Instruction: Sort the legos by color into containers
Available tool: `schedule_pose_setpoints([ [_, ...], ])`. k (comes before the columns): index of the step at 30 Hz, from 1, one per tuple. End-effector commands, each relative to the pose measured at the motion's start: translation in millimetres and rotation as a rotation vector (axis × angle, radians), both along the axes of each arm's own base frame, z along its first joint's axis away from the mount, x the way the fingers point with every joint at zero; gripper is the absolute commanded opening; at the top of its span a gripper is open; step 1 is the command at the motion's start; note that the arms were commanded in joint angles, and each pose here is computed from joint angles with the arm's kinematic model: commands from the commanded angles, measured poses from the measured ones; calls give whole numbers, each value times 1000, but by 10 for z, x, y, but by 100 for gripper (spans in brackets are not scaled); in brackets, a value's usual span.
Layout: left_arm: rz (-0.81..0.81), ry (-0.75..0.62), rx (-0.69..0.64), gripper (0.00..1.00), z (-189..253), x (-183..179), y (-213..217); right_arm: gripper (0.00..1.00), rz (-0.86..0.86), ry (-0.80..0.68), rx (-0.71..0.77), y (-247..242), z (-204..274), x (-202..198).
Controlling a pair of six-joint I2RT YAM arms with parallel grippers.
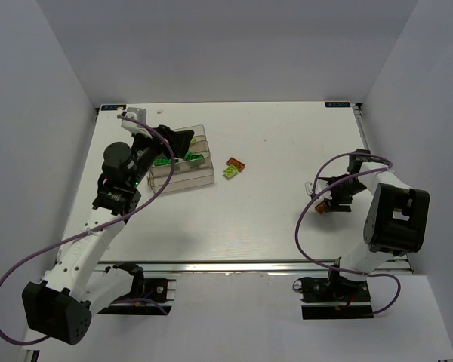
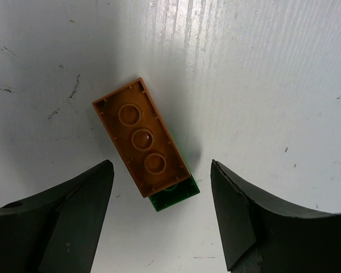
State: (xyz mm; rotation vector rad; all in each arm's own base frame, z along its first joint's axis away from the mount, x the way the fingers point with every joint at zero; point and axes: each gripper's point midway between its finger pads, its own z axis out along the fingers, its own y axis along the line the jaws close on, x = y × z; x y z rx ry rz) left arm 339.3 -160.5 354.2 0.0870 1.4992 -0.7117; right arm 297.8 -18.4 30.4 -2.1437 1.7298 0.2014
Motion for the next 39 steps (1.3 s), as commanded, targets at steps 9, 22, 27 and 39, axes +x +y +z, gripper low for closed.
schedule_pose_setpoints([
  [9,-5,-27,3,98,113,-28,-6,71,-29,58,-29,-73,-70,3],
  [22,-5,-28,1,98,121,-28,-7,61,-56,84,-34,-130,-97,-7],
  [27,-5,-22,3,98,99,-21,-9,57,-63,85,-28,-136,-73,-18],
  [39,-93,-35,7,98,85,-67,-174,27,-107,65,75,14,176,-48],
])
